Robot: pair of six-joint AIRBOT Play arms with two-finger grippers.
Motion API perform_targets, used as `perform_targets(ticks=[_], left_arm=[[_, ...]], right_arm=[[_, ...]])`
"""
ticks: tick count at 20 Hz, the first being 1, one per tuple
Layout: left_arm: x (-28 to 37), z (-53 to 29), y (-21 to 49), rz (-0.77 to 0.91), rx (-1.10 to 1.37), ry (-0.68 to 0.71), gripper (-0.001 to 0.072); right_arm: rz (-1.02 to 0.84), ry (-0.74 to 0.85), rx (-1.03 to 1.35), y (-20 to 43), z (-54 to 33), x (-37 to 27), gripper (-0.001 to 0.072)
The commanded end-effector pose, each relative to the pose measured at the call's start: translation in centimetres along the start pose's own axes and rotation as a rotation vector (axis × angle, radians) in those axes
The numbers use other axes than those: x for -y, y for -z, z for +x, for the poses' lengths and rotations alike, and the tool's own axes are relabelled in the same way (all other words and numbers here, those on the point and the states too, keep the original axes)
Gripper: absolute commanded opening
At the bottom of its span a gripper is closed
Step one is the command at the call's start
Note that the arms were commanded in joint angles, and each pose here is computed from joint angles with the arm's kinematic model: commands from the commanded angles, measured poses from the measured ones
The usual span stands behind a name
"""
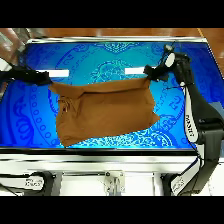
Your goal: Fold the shirts.
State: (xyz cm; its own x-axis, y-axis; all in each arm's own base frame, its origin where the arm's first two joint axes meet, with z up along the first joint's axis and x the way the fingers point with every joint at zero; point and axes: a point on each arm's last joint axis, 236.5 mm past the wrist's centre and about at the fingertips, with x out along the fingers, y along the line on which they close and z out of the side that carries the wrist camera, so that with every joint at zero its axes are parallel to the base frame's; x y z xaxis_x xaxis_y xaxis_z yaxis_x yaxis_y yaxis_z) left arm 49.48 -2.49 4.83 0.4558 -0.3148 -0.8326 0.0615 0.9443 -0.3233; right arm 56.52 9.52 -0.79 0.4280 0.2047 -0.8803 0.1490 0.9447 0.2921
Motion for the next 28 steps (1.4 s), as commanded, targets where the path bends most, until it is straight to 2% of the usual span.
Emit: perform_targets(ticks=[1, 2, 3, 6, 9, 10, 12, 14, 18, 24, 28], left_arm=[[0.1, 4.6, 6.2, -0.141, -0.276, 0.037, 0.0287], [-0.3, 4.1, 7.3, -0.167, -0.326, 0.033, 0.056], [-0.9, 3.1, 8.0, -0.179, -0.365, 0.03, 0.0625], [-2.4, -2.5, 7.2, -0.153, -0.319, 0.082, 0.0566], [-5.0, -7.7, 9.8, -0.178, -0.315, 0.074, 0.0572], [-5.9, -8.4, 12.4, -0.244, -0.351, 0.08, 0.0624], [-6.6, -7.9, 18.5, -0.392, -0.418, 0.11, 0.0668], [-6.0, -6.0, 24.4, -0.475, -0.466, 0.156, 0.0667], [-4.3, -1.5, 31.9, -0.568, -0.521, 0.178, 0.0666], [-2.6, 1.9, 29.7, -0.602, -0.376, 0.204, 0.0664], [-1.0, 2.9, 30.2, -0.57, -0.418, 0.224, 0.066]], right_arm=[[0.051, -0.036, -0.12, 2.9, 2.5, -0.4, 0.064], [0.017, -0.04, -0.114, 2.5, 1.3, -0.4, 0.064], [-0.038, -0.032, -0.099, 1.9, -0.3, 0.1, 0.064], [-0.145, 0.119, -0.138, 1.9, -7.6, 6.3, 0.064], [-0.095, 0.204, -0.32, 5.6, -13.4, 13.2, 0.064], [-0.039, 0.181, -0.37, 6.8, -14.3, 14.4, 0.0639], [0.056, 0.061, -0.438, 8.9, -14.4, 14.2, 0.064], [0.1, -0.02, -0.479, 10.6, -13.3, 13.4, 0.0639], [0.116, -0.055, -0.483, 12.1, -9.6, 11.8, 0.064], [0.06, -0.045, -0.422, 11.8, -7.1, 9.8, 0.064], [0.063, -0.038, -0.435, 12.0, -7.2, 10.1, 0.064]])
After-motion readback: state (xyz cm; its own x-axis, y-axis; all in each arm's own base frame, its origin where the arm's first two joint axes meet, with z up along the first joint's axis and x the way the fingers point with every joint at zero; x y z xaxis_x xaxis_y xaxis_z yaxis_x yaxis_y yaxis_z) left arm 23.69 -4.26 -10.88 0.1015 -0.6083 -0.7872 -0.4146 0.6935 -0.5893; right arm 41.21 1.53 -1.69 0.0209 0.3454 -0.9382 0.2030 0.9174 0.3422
